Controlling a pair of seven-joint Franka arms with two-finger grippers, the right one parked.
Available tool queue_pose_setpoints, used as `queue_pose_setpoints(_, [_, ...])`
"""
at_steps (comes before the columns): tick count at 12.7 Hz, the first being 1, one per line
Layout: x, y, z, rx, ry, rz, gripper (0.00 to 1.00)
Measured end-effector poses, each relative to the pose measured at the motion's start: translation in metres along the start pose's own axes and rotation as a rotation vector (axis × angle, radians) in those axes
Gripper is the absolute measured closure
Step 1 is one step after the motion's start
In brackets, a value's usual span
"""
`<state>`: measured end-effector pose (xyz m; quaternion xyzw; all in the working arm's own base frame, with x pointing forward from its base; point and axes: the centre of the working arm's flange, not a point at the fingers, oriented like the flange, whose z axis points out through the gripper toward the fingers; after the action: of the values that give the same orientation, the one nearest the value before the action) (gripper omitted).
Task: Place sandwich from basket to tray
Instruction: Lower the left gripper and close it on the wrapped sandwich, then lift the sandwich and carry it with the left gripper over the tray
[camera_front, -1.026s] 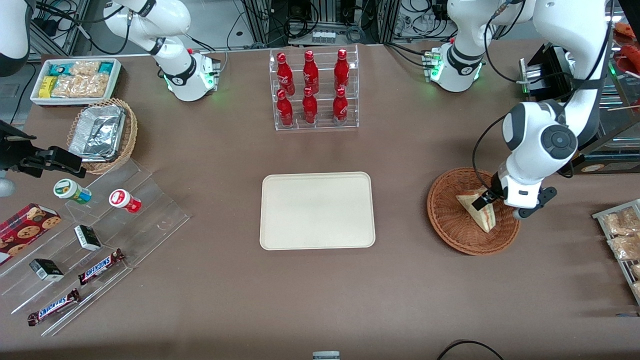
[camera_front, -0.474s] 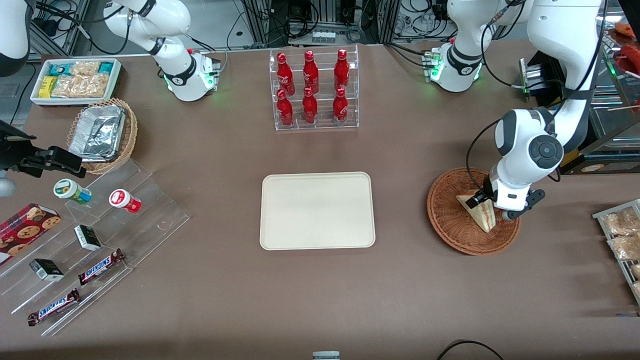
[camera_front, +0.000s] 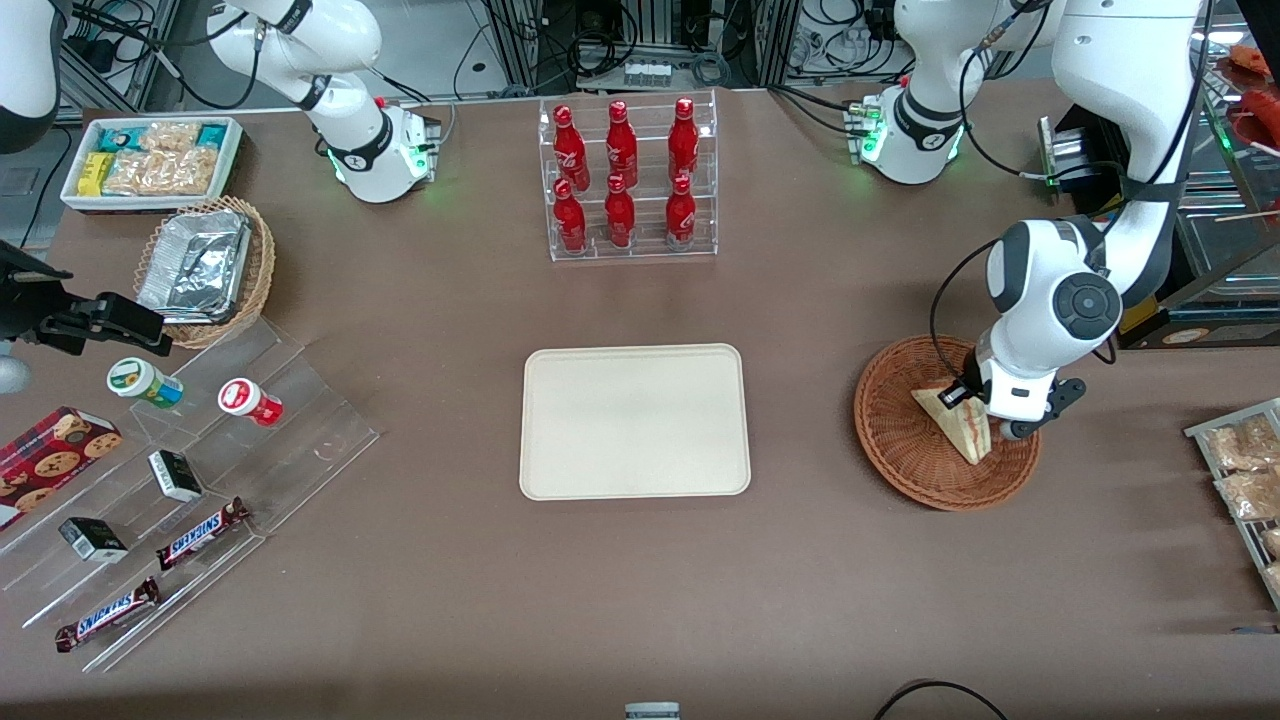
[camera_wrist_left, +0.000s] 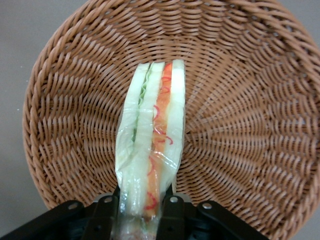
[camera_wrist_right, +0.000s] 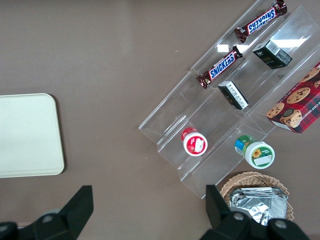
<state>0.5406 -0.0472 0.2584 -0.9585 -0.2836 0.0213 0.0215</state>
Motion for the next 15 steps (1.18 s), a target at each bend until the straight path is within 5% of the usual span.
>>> queue_pose_setpoints(6, [-0.014, 0.063, -0.069, 0.087, -0.007, 0.143, 0.85])
queue_pose_setpoints(15, [-0.142, 0.21, -0.1, 0.063, 0.055, 0.455, 0.85])
